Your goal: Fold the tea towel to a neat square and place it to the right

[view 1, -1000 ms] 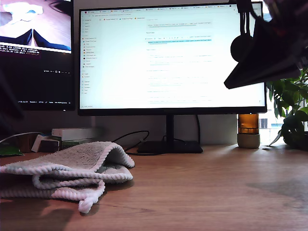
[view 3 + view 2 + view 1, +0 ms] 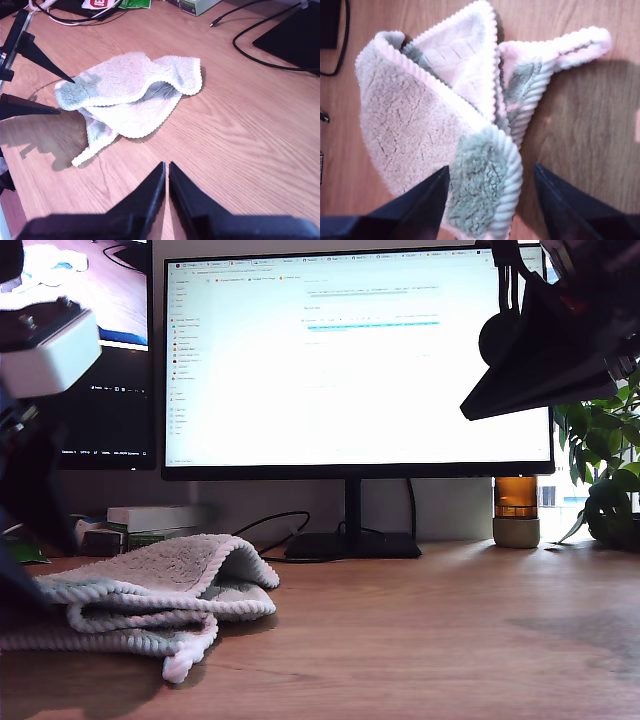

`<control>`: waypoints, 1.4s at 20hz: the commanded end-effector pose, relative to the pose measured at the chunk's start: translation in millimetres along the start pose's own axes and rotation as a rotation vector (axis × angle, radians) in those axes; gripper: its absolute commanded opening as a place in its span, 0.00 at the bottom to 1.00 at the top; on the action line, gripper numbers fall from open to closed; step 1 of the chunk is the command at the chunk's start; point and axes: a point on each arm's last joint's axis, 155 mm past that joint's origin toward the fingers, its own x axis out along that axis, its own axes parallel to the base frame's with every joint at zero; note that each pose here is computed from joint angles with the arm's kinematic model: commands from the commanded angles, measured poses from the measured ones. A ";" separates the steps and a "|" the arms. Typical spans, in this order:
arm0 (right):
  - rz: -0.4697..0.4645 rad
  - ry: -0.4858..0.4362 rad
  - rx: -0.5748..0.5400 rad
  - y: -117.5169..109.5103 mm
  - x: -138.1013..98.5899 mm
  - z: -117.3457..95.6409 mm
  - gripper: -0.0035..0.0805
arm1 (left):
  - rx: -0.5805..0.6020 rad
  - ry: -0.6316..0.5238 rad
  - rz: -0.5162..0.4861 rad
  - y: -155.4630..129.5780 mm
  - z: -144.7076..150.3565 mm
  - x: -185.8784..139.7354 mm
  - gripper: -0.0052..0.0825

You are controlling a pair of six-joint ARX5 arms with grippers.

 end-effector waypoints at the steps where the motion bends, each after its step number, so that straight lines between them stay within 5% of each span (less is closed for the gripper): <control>1: 0.003 -0.009 -0.008 1.3 0.3 2.3 0.03 | 0.013 0.019 -0.028 -5.1 -4.8 8.2 0.61; 7: 0.003 -0.009 -0.005 1.3 0.3 2.3 0.03 | 0.026 -0.003 0.011 5.9 1.5 18.2 0.58; 11: 0.003 -0.010 -0.006 1.3 0.3 2.7 0.03 | 0.027 0.005 0.013 7.5 -2.0 18.1 0.33; 14: 0.003 -0.011 -0.006 1.3 0.3 2.8 0.03 | 0.023 0.008 0.015 8.4 -3.2 18.2 0.24; 28: 0.003 -0.016 -0.009 1.2 0.3 4.1 0.03 | 0.018 0.012 0.075 27.8 1.0 7.7 0.23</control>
